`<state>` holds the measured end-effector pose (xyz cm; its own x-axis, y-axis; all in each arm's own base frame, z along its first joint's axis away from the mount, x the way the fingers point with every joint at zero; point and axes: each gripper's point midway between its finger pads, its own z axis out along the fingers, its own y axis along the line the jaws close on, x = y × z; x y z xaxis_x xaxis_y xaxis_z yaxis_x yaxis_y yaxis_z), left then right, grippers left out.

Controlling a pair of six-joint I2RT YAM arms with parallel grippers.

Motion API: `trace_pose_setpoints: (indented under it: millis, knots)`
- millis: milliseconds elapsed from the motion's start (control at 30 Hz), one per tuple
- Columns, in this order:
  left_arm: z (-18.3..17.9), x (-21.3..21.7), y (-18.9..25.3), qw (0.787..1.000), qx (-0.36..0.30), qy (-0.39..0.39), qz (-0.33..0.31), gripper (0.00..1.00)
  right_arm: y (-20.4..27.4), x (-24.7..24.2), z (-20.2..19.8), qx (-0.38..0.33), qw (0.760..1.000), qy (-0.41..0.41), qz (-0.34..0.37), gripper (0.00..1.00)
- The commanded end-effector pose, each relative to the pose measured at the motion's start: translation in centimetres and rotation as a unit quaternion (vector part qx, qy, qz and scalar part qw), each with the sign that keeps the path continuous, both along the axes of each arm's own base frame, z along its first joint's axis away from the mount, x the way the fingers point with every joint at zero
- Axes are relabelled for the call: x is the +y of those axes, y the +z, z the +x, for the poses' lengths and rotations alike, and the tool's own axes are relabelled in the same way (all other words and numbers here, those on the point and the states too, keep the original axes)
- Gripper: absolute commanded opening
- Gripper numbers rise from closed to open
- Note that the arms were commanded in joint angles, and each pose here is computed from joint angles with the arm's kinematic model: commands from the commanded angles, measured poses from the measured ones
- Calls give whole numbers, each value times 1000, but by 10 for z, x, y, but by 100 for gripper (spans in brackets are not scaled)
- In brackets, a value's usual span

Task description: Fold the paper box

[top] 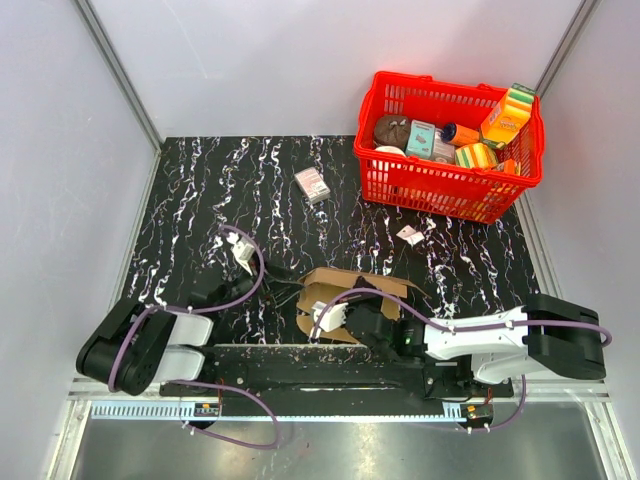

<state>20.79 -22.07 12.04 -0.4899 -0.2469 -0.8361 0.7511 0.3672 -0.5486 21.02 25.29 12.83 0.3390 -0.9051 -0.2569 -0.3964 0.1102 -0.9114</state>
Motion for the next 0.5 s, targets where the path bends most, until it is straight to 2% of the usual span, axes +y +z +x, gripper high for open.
trace_pose_setpoints:
  millis: [0,300,467]
  knots:
    - [-16,3,81,977,-201,-16,-72,70,7,-2,-2,2,999,-13,41,0]
    - [-6,15,89,976,-199,27,-83,70,1,-2,-2,29,997,-11,69,1]
    - [0,18,85,978,-188,38,-81,70,0,-5,12,40,996,-24,76,1]
